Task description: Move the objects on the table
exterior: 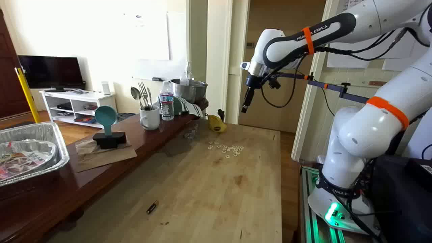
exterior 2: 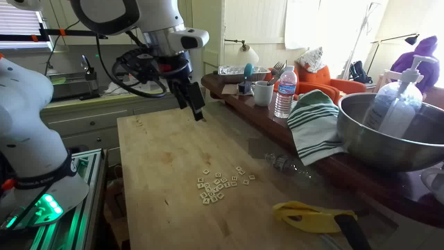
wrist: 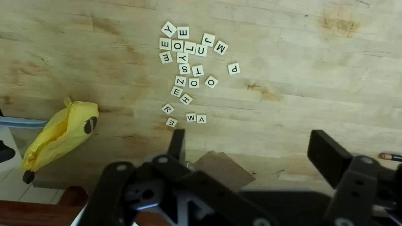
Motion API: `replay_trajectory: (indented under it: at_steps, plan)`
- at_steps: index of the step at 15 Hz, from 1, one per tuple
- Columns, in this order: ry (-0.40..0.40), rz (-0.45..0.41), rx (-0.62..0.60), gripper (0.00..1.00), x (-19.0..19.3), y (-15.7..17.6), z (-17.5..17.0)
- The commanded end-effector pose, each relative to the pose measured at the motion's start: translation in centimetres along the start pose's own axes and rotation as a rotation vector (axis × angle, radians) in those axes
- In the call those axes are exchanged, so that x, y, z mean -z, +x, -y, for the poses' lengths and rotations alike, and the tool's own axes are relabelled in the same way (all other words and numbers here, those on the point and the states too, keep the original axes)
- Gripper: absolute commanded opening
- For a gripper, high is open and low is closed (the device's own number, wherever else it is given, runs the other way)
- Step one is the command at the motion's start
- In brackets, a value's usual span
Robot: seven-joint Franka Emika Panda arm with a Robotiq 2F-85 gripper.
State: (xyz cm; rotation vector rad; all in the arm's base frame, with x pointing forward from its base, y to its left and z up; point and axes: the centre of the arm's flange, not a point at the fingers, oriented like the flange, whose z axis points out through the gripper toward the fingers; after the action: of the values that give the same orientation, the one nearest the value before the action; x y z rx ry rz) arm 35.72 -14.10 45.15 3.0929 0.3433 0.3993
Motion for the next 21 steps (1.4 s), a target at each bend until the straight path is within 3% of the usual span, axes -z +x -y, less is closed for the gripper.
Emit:
replay_trajectory:
  at_steps: [1,5,8,11,18,21]
  plan:
    - [0.0,0.0,0.0,1.0,0.0,0.0,0.0]
    - [0.012,0.019,0.011,1.0,-0.9,0.3,0.3]
    - [0.045,0.095,0.083,1.0,-5.2,1.6,2.4]
    - [0.091,0.113,0.176,1.0,-9.3,2.4,4.6]
    - [0.039,0.117,0.348,1.0,-16.6,2.9,5.7]
    - [0.044,0.108,0.364,1.0,-18.5,2.5,5.3]
